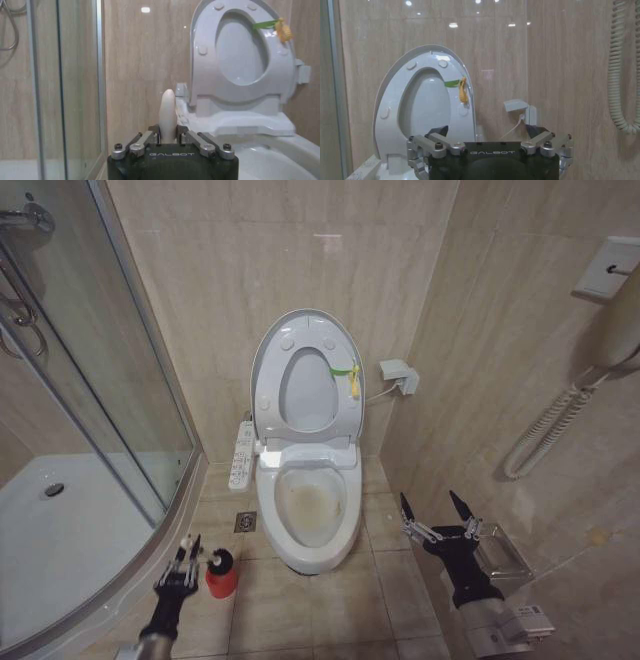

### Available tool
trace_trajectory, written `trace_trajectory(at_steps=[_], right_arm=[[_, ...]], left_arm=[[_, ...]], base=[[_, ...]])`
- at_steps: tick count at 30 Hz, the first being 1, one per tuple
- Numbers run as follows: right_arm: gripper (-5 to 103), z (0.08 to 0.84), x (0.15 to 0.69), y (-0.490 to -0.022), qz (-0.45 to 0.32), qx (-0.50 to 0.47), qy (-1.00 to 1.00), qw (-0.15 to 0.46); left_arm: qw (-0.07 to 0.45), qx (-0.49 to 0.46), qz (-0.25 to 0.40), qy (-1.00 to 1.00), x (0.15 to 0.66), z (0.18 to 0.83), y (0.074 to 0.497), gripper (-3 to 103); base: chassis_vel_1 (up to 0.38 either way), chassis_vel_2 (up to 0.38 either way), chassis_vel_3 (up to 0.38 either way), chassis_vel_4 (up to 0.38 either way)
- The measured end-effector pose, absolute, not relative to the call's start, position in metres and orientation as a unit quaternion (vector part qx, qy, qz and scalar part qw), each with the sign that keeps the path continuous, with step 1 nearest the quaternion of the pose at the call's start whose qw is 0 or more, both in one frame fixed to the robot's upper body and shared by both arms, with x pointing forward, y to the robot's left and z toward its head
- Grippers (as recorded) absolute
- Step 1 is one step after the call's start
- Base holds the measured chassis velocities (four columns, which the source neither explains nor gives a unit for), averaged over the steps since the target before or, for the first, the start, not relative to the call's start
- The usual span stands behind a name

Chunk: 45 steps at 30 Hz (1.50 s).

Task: Open the toilet lid, clean the toilet bowl with a toilet brush, close the toilet lid, and flush.

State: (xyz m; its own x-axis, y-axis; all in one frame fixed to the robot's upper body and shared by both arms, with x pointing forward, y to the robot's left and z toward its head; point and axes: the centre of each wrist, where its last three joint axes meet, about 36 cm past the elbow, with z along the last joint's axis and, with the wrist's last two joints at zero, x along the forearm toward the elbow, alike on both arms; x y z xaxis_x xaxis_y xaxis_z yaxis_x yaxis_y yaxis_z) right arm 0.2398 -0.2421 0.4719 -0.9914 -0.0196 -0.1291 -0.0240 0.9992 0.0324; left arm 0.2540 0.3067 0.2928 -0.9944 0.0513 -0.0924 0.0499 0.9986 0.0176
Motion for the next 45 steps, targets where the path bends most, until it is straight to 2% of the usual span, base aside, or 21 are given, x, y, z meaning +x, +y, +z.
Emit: trace_trajectory(at_steps=[5,14,16,17,25,35,45], right_arm=[[100,0.472,0.24,-0.242,0.017,-0.011,0.998,0.065],[100,0.472,0.24,-0.242,0.017,-0.011,0.998,0.065],[100,0.472,0.24,-0.242,0.017,-0.011,0.998,0.065],[100,0.472,0.24,-0.242,0.017,-0.011,0.998,0.065],[100,0.472,0.24,-0.242,0.017,-0.011,0.998,0.065],[100,0.472,0.24,-0.242,0.017,-0.011,0.998,0.065],[100,0.472,0.24,-0.242,0.017,-0.011,0.998,0.065]], left_arm=[[0.06,0.039,0.016,0.997,0.217,0.32,0.294,21],[0.097,0.079,0.026,0.992,0.212,0.362,0.282,21],[0.13,0.128,0.029,0.983,0.217,0.392,0.272,21],[0.13,0.128,0.029,0.983,0.217,0.392,0.272,21],[0.165,0.204,0.051,0.964,0.24,0.426,0.293,21],[0.18,0.262,0.03,0.948,0.274,0.436,0.313,21],[0.206,0.293,0.03,0.933,0.343,0.44,0.35,21]], base=[[0.0,0.0,0.0,0.0],[0.0,0.0,0.0,0.0],[0.0,0.0,0.0,0.0],[0.0,0.0,0.0,0.0],[0.0,0.0,0.0,0.0],[0.0,0.0,0.0,0.0],[0.0,0.0,0.0,0.0]])
